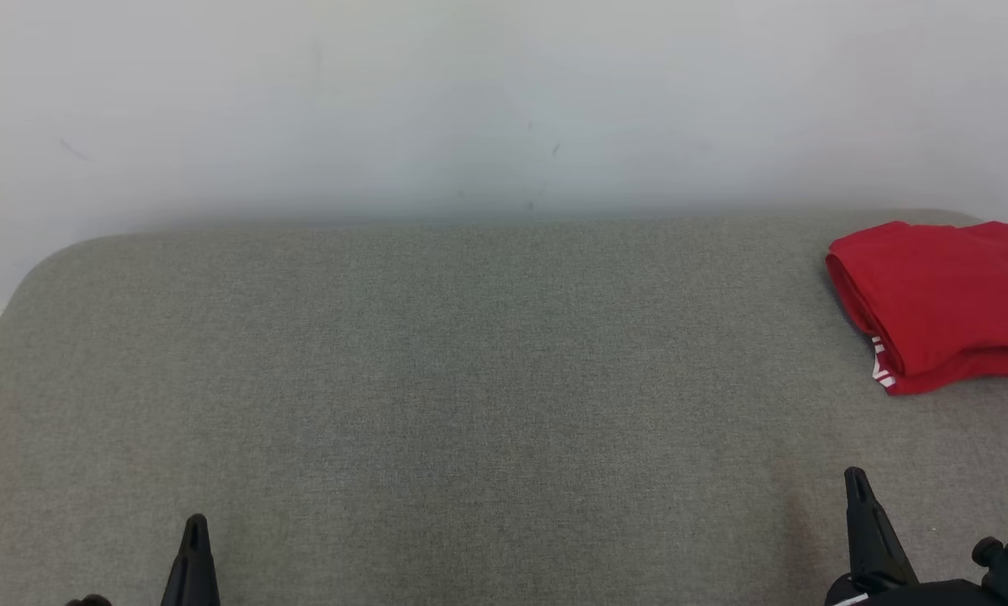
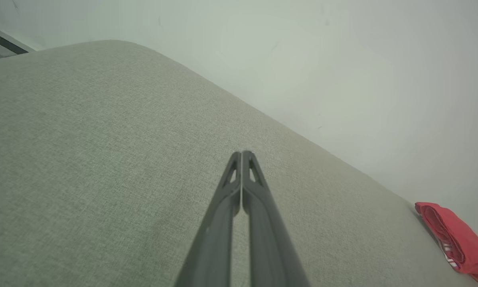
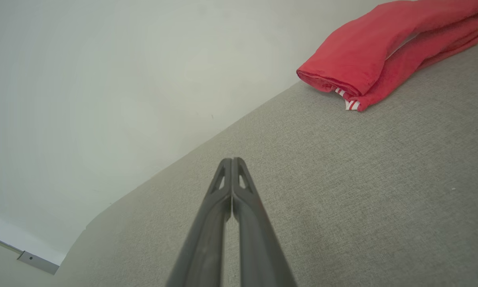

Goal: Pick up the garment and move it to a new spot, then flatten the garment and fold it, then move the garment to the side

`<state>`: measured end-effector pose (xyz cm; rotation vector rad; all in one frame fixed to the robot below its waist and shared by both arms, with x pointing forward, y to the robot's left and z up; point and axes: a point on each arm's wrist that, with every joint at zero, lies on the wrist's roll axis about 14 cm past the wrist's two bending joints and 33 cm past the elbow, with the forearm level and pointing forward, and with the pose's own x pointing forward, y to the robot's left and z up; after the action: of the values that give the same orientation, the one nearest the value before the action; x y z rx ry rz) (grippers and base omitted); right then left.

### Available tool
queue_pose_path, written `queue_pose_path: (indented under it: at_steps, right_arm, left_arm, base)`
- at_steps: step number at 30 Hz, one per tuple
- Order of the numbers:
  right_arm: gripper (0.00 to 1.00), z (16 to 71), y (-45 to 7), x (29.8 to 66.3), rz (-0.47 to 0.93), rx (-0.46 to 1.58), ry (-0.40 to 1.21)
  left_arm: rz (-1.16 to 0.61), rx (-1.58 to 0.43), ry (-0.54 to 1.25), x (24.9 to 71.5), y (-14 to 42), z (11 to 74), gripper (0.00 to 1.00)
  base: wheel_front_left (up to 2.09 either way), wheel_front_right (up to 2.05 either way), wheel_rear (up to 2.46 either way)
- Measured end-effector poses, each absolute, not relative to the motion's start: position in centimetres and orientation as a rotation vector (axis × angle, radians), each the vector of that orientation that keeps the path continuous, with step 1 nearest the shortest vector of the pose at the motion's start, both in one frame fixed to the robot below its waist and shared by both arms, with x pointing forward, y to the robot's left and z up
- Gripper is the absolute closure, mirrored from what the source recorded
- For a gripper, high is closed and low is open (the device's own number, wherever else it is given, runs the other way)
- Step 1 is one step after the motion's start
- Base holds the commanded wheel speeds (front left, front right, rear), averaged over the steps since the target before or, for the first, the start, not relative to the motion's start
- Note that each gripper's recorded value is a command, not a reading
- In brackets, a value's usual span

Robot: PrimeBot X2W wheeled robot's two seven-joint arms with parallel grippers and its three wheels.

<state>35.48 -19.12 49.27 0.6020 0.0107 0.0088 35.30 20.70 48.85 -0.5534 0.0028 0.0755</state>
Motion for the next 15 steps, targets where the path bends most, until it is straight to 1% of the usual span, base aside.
queue_pose_path:
  at_steps: [15]
  right_arm:
    - [1.0,49.3,-19.52,36.21,-0.015,0.806,0.021]
  left_arm:
    - [0.09,-0.768,0.018,35.99,20.79,48.75,1.0]
  base:
    - [0.0,0.0,0.0]
